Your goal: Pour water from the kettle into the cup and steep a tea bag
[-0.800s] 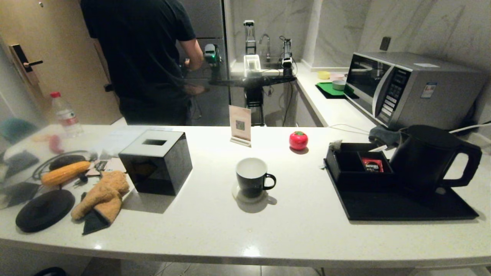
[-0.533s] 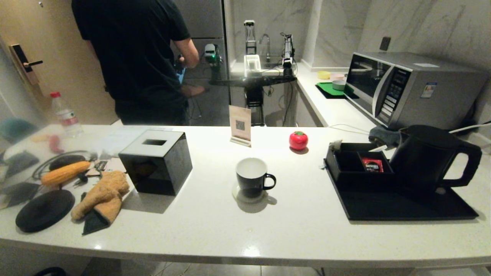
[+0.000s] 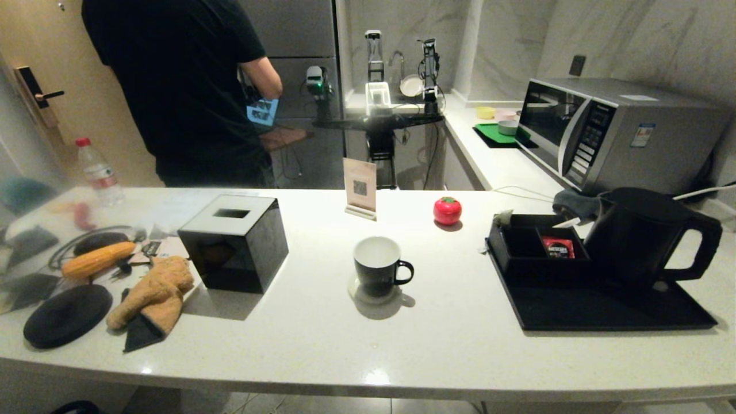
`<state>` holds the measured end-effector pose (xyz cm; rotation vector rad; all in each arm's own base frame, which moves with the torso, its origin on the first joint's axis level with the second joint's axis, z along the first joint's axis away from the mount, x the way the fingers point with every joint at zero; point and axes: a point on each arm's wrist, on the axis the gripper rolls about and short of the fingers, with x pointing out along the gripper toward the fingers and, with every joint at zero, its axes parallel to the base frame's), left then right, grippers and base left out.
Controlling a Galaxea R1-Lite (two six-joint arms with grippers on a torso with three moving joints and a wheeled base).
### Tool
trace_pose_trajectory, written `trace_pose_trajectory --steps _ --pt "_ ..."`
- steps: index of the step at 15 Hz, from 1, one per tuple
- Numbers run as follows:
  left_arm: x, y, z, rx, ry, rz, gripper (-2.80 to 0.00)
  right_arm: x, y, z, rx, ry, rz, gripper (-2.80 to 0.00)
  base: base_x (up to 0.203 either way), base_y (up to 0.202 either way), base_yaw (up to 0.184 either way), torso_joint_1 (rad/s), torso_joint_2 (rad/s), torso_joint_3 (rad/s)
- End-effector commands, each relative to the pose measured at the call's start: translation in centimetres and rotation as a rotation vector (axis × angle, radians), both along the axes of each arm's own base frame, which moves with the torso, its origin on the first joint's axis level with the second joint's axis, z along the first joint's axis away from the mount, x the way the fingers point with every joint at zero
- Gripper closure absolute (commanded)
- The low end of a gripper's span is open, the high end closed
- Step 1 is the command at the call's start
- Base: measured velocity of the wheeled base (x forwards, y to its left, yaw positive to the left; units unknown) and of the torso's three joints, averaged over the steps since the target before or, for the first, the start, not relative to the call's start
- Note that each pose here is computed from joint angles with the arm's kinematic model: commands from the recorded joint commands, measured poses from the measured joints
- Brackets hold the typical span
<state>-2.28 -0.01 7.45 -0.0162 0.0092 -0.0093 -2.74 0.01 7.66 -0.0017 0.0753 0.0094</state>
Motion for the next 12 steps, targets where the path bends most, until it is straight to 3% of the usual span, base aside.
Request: trace_pose_trajectory --steps 1,7,12 --pt "0.0 0.0 0.0 -0.001 0.0 0.0 0.0 0.1 0.0 0.0 0.0 -0.019 0.001 0.0 0.0 0.0 0.0 0.0 0.0 0.0" --pt "0.0 0.0 0.0 -0.001 0.0 0.0 0.0 0.7 0.0 0.5 0.012 0.017 -0.012 0.0 0.0 0.0 0.0 0.0 0.0 0.0" --pt "0.0 0.0 0.0 -0.001 0.0 0.0 0.0 2.6 0.0 3.6 0.097 0.081 -0.068 0.0 0.0 0.0 0.0 0.0 0.0 0.0"
